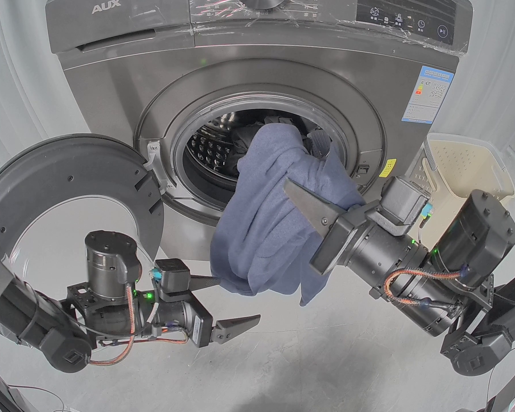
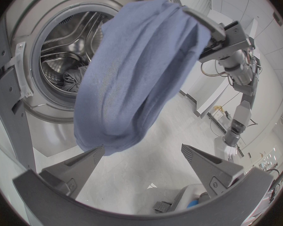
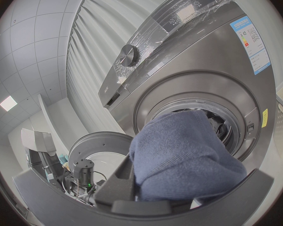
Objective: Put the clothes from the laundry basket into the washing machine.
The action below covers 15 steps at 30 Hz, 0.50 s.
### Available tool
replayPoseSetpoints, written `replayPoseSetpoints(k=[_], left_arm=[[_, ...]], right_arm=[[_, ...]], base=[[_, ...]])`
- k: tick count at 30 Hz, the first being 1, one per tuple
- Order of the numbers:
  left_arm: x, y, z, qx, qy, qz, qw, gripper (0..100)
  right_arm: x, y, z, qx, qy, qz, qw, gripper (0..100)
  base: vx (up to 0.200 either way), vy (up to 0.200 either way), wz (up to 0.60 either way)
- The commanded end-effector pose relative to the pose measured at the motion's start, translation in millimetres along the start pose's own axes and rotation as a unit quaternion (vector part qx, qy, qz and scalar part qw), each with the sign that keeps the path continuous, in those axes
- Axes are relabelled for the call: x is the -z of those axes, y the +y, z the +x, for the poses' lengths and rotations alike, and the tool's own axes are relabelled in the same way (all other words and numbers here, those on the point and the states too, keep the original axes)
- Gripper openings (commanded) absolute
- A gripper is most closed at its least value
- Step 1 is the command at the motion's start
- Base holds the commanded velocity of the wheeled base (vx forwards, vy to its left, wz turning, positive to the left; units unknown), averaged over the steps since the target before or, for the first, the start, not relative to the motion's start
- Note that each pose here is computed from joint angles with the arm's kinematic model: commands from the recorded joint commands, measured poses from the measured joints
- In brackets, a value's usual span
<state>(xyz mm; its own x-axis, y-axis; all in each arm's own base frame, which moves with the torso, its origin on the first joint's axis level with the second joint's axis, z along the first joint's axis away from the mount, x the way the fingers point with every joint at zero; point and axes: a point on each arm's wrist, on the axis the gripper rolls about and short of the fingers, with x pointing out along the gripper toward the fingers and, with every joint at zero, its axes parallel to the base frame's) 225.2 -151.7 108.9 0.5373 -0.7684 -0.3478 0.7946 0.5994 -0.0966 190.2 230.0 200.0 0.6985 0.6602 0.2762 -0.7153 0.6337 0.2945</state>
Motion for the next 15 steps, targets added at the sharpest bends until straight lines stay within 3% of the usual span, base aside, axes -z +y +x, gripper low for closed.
replayPoseSetpoints(k=[1,12,15], left_arm=[[2.6,6.5,24.5,-0.007,0.007,-0.008,0.9999,100],[3.7,17.9,49.8,-0.037,0.004,-0.009,0.9993,100],[1.0,24.4,54.9,-0.068,-0.007,-0.007,0.9977,100]], right_arm=[[-1.6,1.4,-0.8,-0.002,-0.003,0.001,1.0,0],[-1.7,3.3,-1.2,-0.005,-0.002,0.002,1.0,0],[-1.3,4.6,-1.4,-0.007,-0.002,0.001,1.0,0]], base=[[0.0,0.0,0.0],[0.0,0.0,0.0],[0.0,0.0,0.0]])
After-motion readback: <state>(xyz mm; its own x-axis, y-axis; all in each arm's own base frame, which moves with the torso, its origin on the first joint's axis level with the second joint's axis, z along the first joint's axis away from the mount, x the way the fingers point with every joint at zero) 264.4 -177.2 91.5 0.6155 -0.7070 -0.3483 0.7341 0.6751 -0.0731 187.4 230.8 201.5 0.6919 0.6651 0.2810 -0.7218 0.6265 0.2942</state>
